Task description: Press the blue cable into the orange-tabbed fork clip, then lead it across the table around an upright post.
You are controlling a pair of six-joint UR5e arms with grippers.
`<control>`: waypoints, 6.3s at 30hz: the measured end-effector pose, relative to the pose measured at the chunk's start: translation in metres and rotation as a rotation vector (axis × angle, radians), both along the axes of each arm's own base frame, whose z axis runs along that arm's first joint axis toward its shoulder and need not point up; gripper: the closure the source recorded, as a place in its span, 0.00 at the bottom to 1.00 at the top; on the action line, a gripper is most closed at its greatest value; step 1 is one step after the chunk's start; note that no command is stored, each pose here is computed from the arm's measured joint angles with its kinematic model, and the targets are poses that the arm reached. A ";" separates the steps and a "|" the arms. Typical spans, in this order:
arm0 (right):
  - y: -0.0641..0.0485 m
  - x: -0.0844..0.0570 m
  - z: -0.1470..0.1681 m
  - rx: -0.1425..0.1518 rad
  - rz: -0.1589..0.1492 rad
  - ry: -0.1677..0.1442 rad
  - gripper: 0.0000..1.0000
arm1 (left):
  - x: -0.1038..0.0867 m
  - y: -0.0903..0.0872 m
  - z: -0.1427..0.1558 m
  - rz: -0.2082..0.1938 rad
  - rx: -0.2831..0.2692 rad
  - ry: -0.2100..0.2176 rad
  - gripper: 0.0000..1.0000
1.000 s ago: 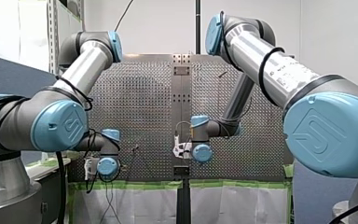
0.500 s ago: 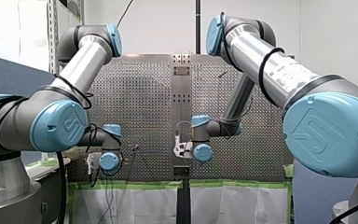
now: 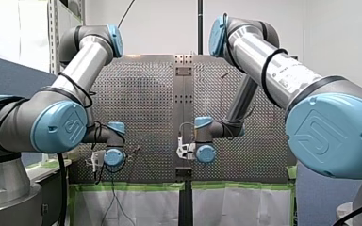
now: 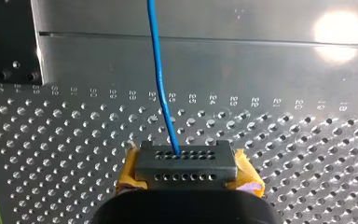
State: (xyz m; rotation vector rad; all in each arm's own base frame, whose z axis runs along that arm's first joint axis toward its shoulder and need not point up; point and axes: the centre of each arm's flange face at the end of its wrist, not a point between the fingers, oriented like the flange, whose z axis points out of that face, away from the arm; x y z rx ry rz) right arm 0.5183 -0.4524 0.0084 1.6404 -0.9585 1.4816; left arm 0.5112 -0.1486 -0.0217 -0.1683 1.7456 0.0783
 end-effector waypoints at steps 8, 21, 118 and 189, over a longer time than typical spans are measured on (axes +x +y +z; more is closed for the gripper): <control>-0.010 -0.007 -0.019 0.028 -0.018 0.022 1.00 | 0.011 0.000 0.004 0.001 0.001 0.023 1.00; -0.036 0.000 -0.005 0.034 -0.033 0.026 1.00 | 0.027 0.003 0.011 0.013 -0.012 0.010 1.00; -0.038 0.001 -0.003 0.047 -0.030 0.037 1.00 | -0.088 -0.017 0.091 -0.202 -0.185 -0.042 0.02; -0.038 0.001 -0.002 0.045 -0.031 0.035 1.00 | -0.078 -0.036 0.046 -0.246 0.001 0.109 0.02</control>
